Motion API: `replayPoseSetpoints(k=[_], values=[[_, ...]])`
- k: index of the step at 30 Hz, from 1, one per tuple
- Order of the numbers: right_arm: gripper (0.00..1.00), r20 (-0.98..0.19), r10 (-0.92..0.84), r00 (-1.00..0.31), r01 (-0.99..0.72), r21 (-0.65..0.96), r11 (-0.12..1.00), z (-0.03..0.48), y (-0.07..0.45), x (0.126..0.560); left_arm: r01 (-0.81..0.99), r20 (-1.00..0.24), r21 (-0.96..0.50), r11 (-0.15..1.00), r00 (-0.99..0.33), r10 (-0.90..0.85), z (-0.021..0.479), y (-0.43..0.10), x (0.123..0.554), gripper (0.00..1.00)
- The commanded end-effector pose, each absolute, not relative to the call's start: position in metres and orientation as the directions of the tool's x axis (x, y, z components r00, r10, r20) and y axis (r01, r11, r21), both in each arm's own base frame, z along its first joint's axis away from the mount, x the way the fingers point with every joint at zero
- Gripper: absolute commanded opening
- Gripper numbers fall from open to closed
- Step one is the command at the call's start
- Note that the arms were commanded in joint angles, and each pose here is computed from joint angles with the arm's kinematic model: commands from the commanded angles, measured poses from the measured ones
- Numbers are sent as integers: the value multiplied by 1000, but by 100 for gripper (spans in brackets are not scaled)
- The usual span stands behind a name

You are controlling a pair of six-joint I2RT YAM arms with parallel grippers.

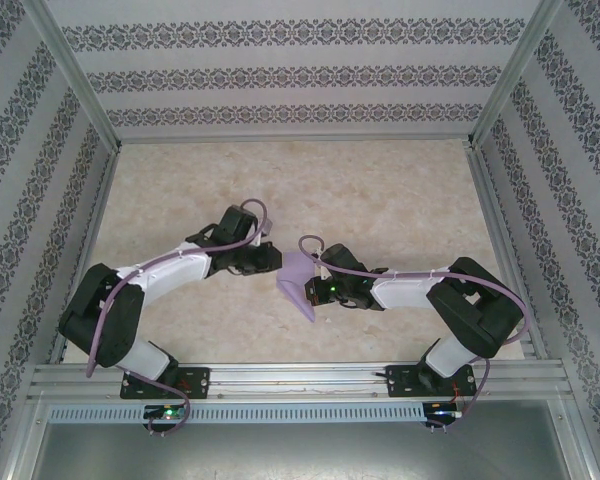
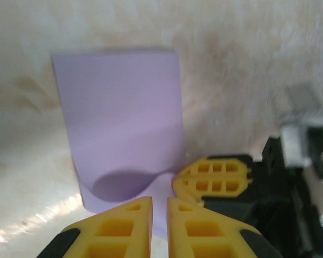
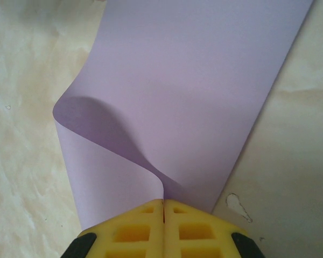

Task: Fold a paper plane with a square sheet of paper (fold left side to right side)
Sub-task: Third fold the triangle at the center of the table.

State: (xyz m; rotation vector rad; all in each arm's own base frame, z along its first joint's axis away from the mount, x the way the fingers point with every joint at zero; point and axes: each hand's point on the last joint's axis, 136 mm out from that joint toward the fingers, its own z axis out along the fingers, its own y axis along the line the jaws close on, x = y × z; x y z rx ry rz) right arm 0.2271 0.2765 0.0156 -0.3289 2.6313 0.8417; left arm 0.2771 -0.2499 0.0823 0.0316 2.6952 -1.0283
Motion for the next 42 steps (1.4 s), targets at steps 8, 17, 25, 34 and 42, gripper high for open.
replayPoseSetpoints(k=[8,17,25,34,42], values=[[0,-338,-147,-930,-298,452,841,-10,261,212,126,-173,-747,653,-985,-8,66,-293,244,14],[0,-334,-153,-930,-299,447,843,-11,261,212,104,-153,-741,664,-988,-15,47,-298,245,13],[0,-331,-155,-931,-299,444,845,-12,260,211,88,-135,-720,688,-991,-15,32,-294,244,13],[0,-333,-158,-930,-302,442,845,-11,260,212,75,-126,-699,711,-992,-20,19,-291,244,13],[0,-333,-159,-929,-304,446,842,-10,261,212,71,-125,-684,726,-992,-20,12,-289,245,13]])
